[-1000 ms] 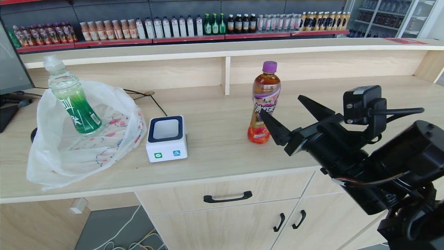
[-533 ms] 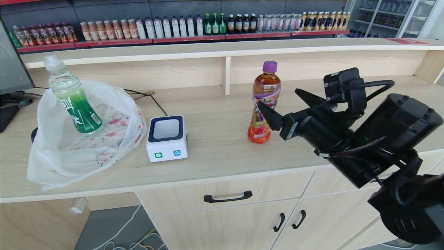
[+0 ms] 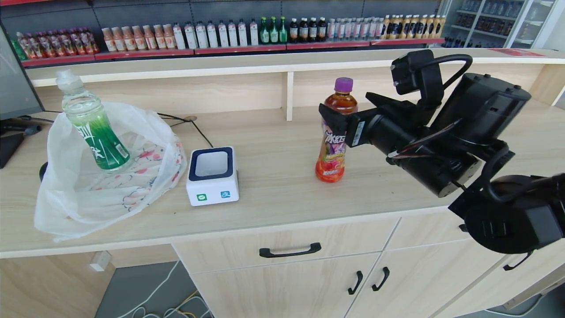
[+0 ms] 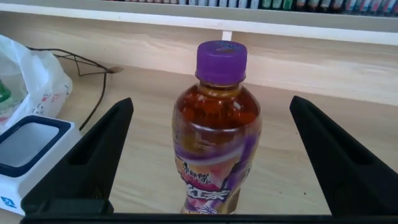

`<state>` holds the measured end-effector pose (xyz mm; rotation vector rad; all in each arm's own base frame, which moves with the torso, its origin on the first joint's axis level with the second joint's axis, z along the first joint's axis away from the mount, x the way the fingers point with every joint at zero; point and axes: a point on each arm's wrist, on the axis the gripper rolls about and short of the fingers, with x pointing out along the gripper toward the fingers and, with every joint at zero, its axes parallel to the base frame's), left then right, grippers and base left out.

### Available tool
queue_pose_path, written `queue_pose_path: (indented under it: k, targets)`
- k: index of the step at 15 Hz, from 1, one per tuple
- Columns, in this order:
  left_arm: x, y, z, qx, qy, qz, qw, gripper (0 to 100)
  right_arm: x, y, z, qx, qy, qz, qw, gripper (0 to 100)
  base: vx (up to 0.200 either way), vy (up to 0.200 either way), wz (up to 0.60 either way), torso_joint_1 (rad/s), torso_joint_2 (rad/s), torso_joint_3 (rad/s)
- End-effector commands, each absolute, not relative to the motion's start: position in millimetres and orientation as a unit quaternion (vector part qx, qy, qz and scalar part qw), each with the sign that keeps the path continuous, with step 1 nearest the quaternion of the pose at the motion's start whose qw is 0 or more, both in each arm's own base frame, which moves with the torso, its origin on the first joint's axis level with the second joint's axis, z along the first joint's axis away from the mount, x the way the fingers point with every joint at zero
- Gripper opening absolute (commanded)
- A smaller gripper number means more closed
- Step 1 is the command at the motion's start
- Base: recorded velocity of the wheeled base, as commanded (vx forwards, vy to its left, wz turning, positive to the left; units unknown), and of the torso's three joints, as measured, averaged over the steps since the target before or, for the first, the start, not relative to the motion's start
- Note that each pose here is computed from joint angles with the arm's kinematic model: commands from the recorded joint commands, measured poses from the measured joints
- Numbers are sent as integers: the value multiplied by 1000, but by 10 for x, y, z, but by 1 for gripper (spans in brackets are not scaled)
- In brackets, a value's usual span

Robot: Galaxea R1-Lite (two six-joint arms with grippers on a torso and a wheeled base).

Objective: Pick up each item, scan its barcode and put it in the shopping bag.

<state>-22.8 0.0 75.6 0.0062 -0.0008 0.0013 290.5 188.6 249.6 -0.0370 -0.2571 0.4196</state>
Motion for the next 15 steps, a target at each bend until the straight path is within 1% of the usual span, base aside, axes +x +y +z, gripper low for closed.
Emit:
queue_pose_path:
  k: [1, 7, 12, 15]
  targets:
    - [-228, 0, 756, 3, -1, 2, 1000, 100, 2999, 1921, 2378, -18, -111, 201, 973, 100, 0, 0, 0, 0, 0, 0]
    - [-228, 0, 756, 3, -1, 2, 1000, 100, 3221, 1982, 2339, -8, -114, 189, 975, 100, 0, 0, 0, 0, 0, 0]
    - [-228, 0, 756, 3, -1, 1, 1000, 100, 3340, 2032, 2175, -10, -100, 182, 978, 100, 0, 0, 0, 0, 0, 0]
    - [-228, 0, 756, 3, -1, 1, 1000, 100, 3384, 2058, 2083, 8, -88, 169, 982, 100, 0, 0, 0, 0, 0, 0]
